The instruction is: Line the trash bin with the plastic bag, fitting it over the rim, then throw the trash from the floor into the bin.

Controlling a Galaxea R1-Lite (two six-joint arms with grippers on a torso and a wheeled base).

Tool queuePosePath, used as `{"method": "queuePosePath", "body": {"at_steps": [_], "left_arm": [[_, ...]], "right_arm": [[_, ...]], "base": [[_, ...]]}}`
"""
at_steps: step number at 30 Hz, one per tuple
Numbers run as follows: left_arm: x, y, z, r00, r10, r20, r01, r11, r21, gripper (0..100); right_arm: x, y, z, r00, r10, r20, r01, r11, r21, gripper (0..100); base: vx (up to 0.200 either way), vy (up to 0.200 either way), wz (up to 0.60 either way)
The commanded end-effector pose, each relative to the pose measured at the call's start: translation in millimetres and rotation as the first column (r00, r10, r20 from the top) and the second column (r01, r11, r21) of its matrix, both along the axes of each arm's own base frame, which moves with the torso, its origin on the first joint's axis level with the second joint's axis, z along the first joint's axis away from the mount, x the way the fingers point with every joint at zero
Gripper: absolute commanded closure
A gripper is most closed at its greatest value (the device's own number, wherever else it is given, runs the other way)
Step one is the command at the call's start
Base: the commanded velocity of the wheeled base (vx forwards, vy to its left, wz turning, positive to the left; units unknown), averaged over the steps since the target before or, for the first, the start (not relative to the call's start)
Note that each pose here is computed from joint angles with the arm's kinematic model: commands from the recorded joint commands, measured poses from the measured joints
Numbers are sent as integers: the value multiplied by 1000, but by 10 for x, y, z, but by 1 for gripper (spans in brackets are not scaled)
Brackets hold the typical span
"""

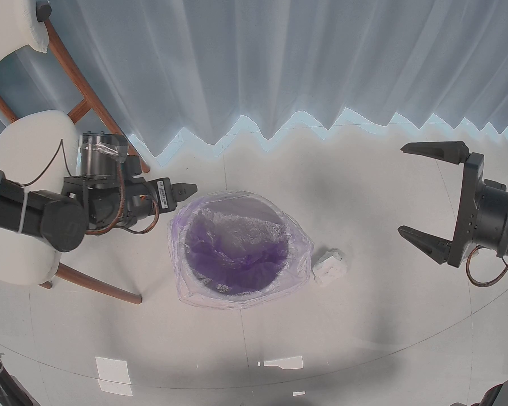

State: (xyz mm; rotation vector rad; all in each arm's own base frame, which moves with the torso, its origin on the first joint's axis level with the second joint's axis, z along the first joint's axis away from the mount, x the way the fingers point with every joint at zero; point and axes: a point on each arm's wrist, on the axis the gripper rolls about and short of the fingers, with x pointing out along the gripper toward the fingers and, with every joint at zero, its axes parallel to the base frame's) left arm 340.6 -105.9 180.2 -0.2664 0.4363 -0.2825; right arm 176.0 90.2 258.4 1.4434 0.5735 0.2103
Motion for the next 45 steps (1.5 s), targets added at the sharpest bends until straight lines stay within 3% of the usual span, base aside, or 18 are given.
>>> {"method": "queuePosePath", "body": {"at_steps": [1, 5, 17, 33, 45], "left_arm": [[322, -119, -404, 998, 18, -62, -13, 997, 73, 0], [392, -108, -626, 992, 75, -104, -62, 991, 122, 0], [546, 54, -674, 984, 151, -99, -139, 983, 121, 0], [730, 22, -783, 982, 164, -94, -152, 981, 123, 0], [986, 153, -976, 970, 224, -97, -211, 969, 131, 0]], "right_arm": [[-127, -71, -30, 1000, -1, 9, 1, 1000, 3, 0], [-138, -77, -37, 1000, -2, 8, 2, 1000, 5, 0], [-142, -78, -77, 1000, -2, -6, 2, 1000, 1, 0], [-165, -93, -141, 1000, -3, -22, 3, 1000, -12, 0], [-151, -135, -189, 999, -28, -37, 27, 999, -20, 0]], "base": [[0, 0, 0], [0, 0, 0], [0, 0, 0], [0, 0, 0], [0, 0, 0]]}}
